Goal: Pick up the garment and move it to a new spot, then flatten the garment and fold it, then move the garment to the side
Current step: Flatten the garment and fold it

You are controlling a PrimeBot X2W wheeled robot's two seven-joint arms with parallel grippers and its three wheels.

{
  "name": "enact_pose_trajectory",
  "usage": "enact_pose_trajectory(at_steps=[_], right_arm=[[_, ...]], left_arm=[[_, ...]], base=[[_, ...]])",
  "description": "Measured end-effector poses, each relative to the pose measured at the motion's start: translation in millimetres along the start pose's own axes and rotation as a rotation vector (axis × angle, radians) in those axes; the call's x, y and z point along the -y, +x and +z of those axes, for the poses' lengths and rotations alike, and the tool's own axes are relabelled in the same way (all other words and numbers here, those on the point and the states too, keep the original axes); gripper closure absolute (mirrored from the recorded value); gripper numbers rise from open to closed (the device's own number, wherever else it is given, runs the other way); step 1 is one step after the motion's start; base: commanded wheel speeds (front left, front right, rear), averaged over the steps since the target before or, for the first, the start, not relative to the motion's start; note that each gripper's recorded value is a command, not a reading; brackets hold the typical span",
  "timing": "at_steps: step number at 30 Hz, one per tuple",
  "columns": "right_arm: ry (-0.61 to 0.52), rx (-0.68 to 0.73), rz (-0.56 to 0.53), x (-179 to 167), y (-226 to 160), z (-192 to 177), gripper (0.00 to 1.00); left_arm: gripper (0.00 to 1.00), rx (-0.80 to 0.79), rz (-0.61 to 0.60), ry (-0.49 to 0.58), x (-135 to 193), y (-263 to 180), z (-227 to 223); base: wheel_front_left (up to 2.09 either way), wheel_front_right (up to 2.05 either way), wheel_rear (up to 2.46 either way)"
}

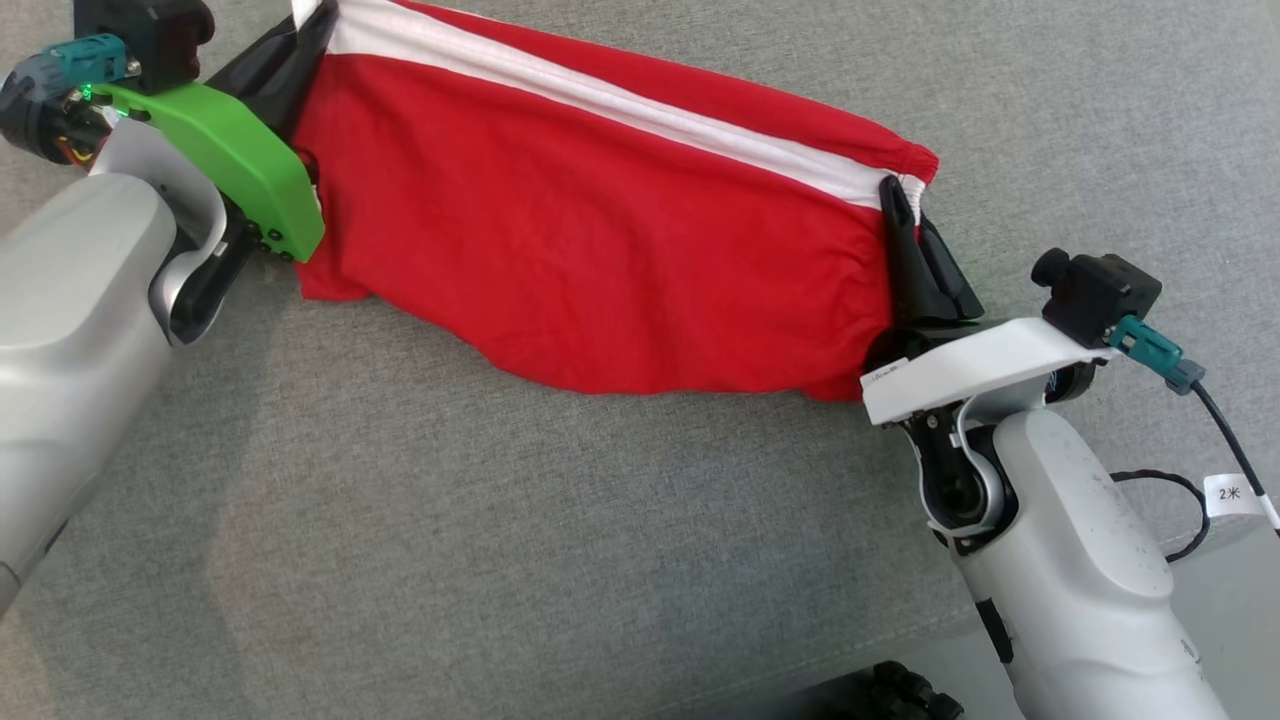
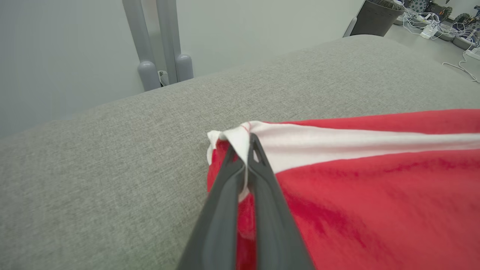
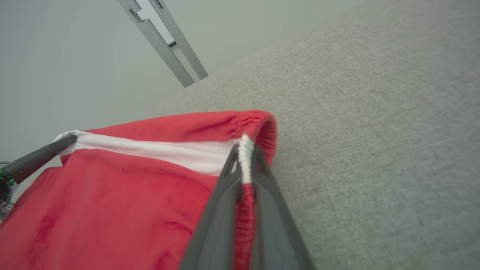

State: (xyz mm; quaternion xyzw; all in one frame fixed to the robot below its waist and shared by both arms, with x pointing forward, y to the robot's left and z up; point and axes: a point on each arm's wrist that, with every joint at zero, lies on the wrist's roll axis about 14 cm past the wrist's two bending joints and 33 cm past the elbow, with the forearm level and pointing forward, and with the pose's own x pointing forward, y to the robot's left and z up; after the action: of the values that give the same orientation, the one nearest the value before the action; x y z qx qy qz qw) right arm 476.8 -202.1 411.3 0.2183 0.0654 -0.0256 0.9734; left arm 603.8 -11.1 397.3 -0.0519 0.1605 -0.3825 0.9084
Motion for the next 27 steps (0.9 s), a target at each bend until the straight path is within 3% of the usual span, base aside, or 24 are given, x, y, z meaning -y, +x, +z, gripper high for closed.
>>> enact_pose_trajectory(at_steps=[1, 2, 17, 25, 26, 27], right_arm=[[-0.004, -0.001, -0.001, 0, 1, 0, 0.0], [-0.006, -0.004, -0.002, 1, 1, -1, 0.0], [-0.053, 0.031, -0.127, 40, -21, 12, 0.0], [-0.063, 0.069, -0.147, 45, -26, 27, 0.0], [-0.063, 0.071, -0.148, 45, -26, 28, 0.0], [-0.065, 0.073, -0.148, 45, -27, 29, 0.0]], left_arm=[[0.12, -0.001, 0.002, -0.004, 0, 0, -1], [0.0, -0.003, 0.003, -0.005, 0, 0, -2], [0.0, -0.025, 0.145, -0.161, -5, -34, -38], [0.0, -0.093, 0.144, -0.19, 10, -43, -55], [0.03, -0.111, 0.141, -0.192, 12, -44, -57], [0.51, -0.127, 0.138, -0.194, 14, -44, -59]], base=[[0.0, 0.0, 0.0], [0.0, 0.0, 0.0], [0.0, 0.0, 0.0], [0.0, 0.0, 0.0], [0.0, 0.0, 0.0], [0.0, 0.0, 0.0]])
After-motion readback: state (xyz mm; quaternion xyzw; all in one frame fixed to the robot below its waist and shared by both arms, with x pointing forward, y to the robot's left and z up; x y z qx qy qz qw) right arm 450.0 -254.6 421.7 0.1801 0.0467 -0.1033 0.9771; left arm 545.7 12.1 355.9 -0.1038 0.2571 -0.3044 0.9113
